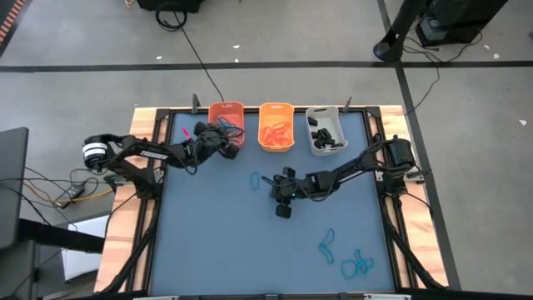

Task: Sort rubber bands into baskets
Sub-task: Put the blue rubber band into the orange bin

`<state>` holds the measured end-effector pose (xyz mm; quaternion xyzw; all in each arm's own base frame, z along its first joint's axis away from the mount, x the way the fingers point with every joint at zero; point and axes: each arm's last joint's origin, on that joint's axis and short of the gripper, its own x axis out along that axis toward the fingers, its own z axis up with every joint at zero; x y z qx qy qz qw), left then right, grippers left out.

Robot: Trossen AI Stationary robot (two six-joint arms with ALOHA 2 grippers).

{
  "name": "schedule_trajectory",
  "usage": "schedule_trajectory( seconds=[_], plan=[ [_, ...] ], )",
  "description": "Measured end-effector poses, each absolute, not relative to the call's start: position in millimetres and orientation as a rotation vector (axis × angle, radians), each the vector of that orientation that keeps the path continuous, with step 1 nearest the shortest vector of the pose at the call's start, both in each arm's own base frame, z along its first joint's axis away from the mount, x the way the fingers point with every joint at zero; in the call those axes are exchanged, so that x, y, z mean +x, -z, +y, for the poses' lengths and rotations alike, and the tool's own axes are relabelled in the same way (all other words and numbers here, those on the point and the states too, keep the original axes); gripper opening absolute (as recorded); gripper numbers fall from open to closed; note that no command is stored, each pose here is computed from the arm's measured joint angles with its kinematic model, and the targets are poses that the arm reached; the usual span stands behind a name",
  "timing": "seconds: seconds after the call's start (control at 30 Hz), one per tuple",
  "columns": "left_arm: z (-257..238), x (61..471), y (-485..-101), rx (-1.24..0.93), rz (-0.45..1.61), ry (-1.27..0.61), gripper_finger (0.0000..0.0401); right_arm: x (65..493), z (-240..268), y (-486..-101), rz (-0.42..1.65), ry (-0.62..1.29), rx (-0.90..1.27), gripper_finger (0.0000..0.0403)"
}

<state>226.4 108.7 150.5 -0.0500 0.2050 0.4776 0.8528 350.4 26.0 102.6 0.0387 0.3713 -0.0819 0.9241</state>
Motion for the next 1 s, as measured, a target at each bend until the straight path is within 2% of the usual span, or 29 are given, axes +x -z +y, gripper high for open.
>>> schedule_trajectory(
  seconds=[0.23, 0.33, 0.53, 0.63, 0.73, 0.9, 1.0],
  plan=[
    [113.8, 223.7, -151.9, -0.173, 0.398, -1.016, 0.0189, 350.4, 22.8, -103.3, 0.765, 0.164, 0.073, 0.0104],
    [112.7, 223.8, -160.8, -0.157, 0.366, -1.003, 0.0221, 350.0, 22.0, -103.0, 0.771, 0.168, 0.078, 0.0091],
    [100.3, 222.1, -185.8, -0.159, 0.269, -0.888, 0.0238, 349.4, 20.9, -102.6, 0.788, 0.149, 0.133, 0.0016],
    [92.5, 222.4, -195.8, -0.135, 0.234, -0.811, 0.0237, 349.3, 20.3, -102.6, 0.788, 0.155, 0.146, 0.0011],
    [83.4, 227.8, -200.3, -0.087, 0.22, -0.637, 0.0236, 349.5, 20.4, -103.7, 0.783, 0.152, 0.147, 0.0008],
    [60.5, 238.6, -203.8, 0.096, 0.179, -0.114, 0.0236, 347.7, 24.9, -115.5, 0.768, 0.06, 0.17, 0.0006],
    [46.6, 241.5, -205.2, 0.157, 0.15, 0.063, 0.0236, 348.0, 31.8, -131.3, 0.71, -0.016, 0.19, 0.0005]
  ],
)
